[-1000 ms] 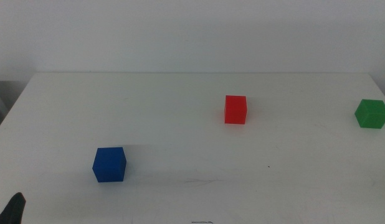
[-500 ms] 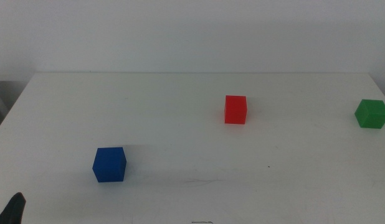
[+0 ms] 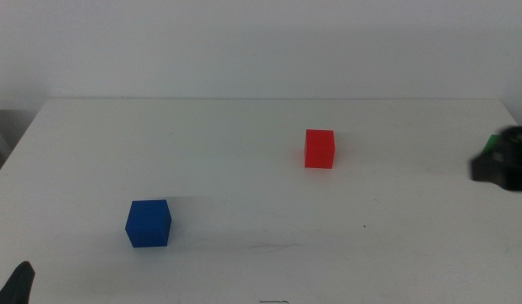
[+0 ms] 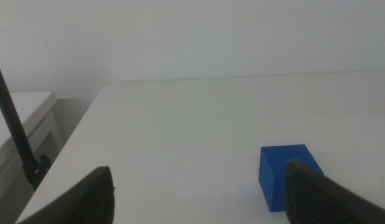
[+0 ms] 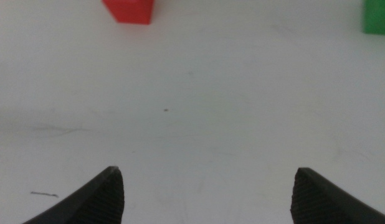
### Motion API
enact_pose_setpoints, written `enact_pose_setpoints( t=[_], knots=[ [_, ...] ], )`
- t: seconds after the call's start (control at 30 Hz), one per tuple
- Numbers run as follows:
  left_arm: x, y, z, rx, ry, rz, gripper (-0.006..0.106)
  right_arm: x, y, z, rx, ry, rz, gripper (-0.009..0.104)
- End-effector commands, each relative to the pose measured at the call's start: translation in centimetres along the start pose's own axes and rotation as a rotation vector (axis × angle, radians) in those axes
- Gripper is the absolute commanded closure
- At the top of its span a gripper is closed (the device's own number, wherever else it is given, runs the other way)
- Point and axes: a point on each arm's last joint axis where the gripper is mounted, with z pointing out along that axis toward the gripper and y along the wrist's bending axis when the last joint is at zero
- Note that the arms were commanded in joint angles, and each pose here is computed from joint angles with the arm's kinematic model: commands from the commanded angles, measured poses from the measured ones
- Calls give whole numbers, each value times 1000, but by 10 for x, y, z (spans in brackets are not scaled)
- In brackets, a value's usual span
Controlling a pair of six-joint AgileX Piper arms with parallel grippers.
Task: Stack red cubes first, then green, then blue cubes in a specific spot.
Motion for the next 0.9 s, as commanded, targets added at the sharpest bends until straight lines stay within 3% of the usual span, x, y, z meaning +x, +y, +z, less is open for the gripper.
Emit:
enact_pose_setpoints(
  t=[0.0,0.33,0.87],
  knots=[
    [-10,0,-2,1,-106,-9,7,-24,12,0,-13,-40,-41,4],
    [-10,0,-2,1,-106,-9,7,-85,62,38,-25,131,-135,4],
    [-10,0,-2,1,-106,-9,7,-159,96,147,50,147,-109,4]
  ],
)
